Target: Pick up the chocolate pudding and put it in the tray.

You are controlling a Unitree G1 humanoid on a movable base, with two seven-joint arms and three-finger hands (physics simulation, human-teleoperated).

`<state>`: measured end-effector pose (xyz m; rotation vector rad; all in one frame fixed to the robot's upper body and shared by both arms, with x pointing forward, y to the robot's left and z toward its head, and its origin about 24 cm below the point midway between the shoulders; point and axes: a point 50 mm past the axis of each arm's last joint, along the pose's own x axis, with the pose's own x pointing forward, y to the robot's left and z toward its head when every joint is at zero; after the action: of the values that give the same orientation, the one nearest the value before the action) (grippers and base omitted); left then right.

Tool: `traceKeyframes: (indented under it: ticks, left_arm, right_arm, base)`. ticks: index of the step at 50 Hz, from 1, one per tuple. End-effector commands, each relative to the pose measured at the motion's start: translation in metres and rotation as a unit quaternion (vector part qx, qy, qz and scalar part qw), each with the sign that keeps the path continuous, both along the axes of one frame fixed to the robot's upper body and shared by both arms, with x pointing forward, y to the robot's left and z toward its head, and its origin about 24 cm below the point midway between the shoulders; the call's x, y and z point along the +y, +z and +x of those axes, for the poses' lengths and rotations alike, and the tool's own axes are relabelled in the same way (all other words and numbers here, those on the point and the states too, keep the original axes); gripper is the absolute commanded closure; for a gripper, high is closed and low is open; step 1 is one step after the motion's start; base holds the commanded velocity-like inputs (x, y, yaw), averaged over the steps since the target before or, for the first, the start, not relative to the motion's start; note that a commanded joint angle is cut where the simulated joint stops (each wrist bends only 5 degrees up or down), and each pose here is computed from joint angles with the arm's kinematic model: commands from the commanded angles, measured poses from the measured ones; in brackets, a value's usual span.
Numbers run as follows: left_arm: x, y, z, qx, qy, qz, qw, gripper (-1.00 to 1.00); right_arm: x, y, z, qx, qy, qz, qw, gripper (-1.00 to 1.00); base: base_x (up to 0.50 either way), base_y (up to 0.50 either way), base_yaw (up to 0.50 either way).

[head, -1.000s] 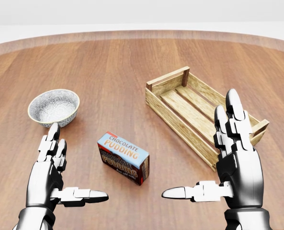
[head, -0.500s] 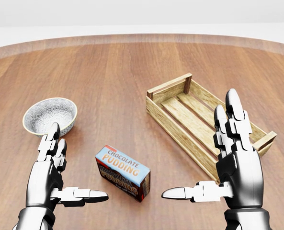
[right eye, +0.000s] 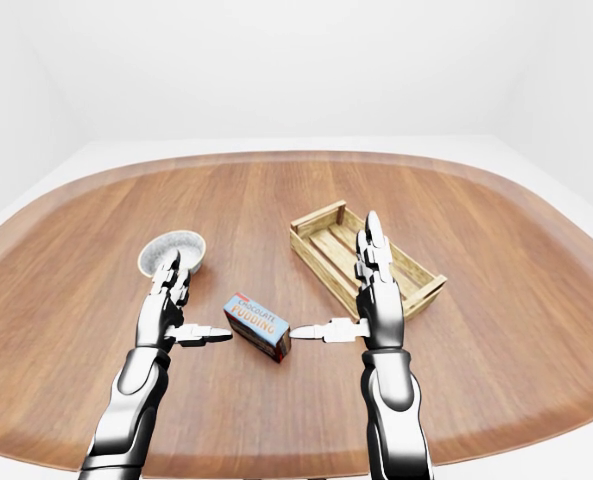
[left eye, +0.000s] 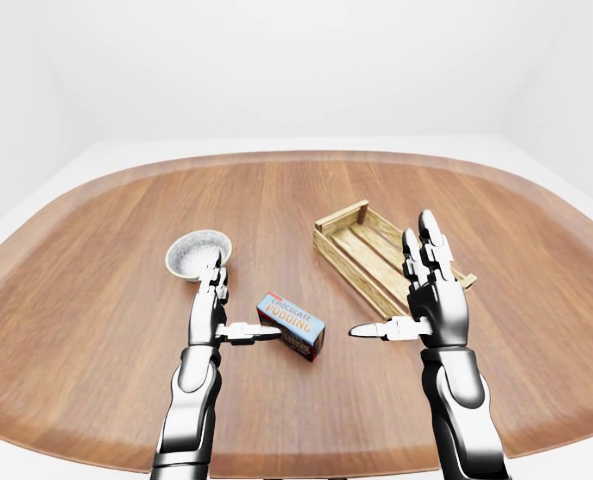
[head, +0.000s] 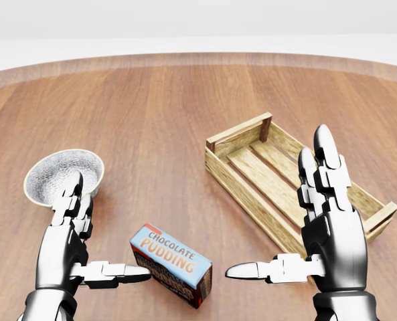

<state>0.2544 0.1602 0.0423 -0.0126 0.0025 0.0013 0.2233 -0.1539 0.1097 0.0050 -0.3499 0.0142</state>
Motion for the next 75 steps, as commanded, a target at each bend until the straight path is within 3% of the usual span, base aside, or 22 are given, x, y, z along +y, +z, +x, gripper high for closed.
traceKeyframes:
  ticks: [1,38,43,46,54,56,57,65,75]
  left_arm:
    - [0.0,0.0,0.0,-0.001,0.0,-0.001,1.0,-1.0]
    - [0.001,0.002,0.0,-0.003,0.001,-0.007,1.0,-1.0]
    - [0.001,0.001,0.001,-0.009,0.008,0.013,1.0,-1.0]
    - [0.001,0.0,0.001,-0.007,0.007,0.017,1.0,-1.0]
    - [0.001,0.0,0.0,-0.006,0.007,0.019,1.0,-1.0]
    - [0.001,-0.001,0.0,-0.005,0.007,0.019,1.0,-1.0]
    - [0.001,-0.001,0.001,-0.006,0.007,0.019,1.0,-1.0]
    - [0.001,-0.001,0.001,-0.006,0.006,0.02,1.0,-1.0]
    - [0.001,-0.001,0.0,-0.006,0.006,0.02,1.0,-1.0]
  right_arm:
    - [0.0,0.0,0.0,0.0,0.0,0.0,1.0,-1.0]
    - [0.0,0.001,0.0,-0.002,0.002,0.002,1.0,-1.0]
    - [0.0,0.001,0.0,-0.003,0.003,0.002,1.0,-1.0]
    - [0.001,-0.015,0.001,0.032,0.005,0.002,0.999,-1.0]
    - [0.003,-0.005,0.0,0.011,0.009,-0.008,1.0,-1.0]
    - [0.004,-0.024,0.003,0.053,0.01,-0.009,0.999,-1.0]
    - [0.005,-0.017,0.002,0.037,0.012,-0.01,0.999,-1.0]
    - [0.013,-0.06,0.01,0.129,0.026,-0.021,0.991,-1.0]
    - [0.022,-0.062,0.01,0.133,0.038,-0.034,0.99,-1.0]
  base:
    - [0.16,0.0,0.0]
    - [0.08,0.0,0.0]
    - [0.0,0.0,0.0]
    - [0.0,0.0,0.0]
    - [0.0,0.0,0.0]
    - [0.0,0.0,0.0]
    - [0.0,0.0,0.0]
    - [0.0,0.0,0.0]
    - [0.0,0.0,0.0]
